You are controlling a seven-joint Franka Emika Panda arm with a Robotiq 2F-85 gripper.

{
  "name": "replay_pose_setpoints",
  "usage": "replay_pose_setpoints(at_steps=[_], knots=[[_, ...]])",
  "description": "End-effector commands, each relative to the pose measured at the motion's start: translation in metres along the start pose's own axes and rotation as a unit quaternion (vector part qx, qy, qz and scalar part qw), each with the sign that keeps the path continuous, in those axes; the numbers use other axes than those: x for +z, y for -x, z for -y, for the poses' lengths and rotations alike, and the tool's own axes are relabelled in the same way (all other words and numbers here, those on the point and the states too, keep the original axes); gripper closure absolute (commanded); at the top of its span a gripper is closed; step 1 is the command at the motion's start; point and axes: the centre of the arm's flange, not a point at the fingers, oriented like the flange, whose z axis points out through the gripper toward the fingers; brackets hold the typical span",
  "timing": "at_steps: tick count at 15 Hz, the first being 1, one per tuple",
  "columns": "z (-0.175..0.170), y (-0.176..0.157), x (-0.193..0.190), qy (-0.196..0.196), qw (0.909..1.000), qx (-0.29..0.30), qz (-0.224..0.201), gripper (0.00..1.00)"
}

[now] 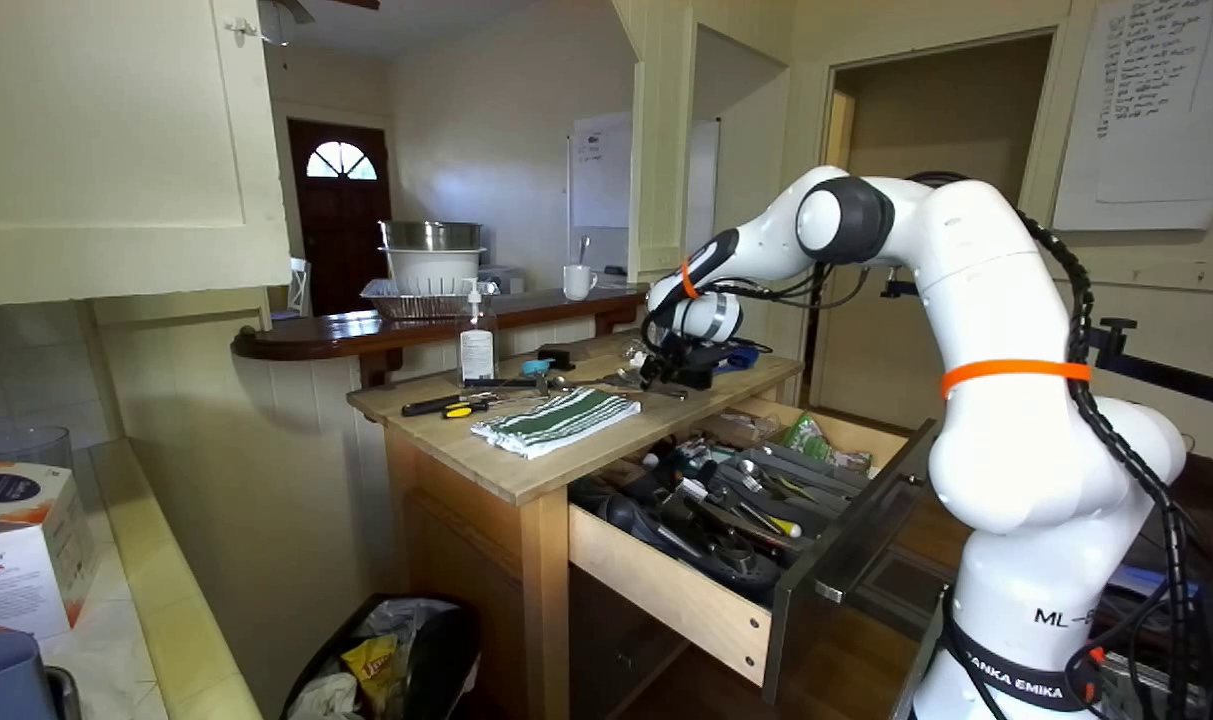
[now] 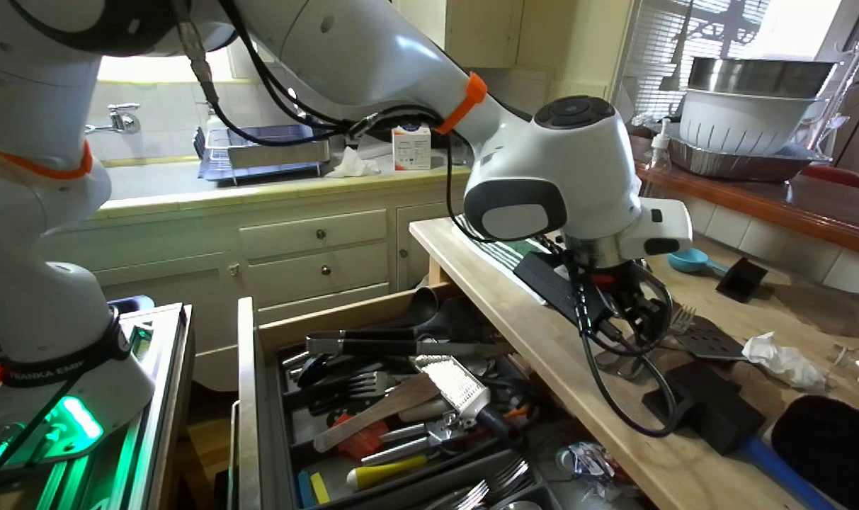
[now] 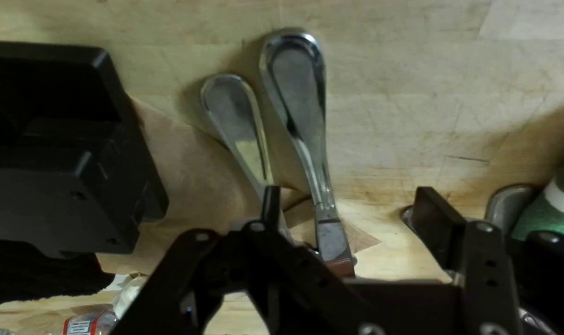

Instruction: Put the knife through the towel

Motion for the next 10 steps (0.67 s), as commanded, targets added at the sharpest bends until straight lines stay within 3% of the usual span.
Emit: replay_pose_setpoints(at_steps=[1, 3, 6, 10], knots=[[-0.009, -0.0039, 0.0198, -0.012, 0.9998, -0.01, -0.008, 0.44], [-0.0082, -0.0039, 0.0243, -0.017, 0.9997, -0.013, -0.008, 0.41], [-0.0069, -0.0029, 0.0285, -0.022, 0.9996, -0.015, -0.004, 0.46], [-0.0035, 0.0026, 0.0251, -0.032, 0.9993, -0.011, 0.015, 0.72]])
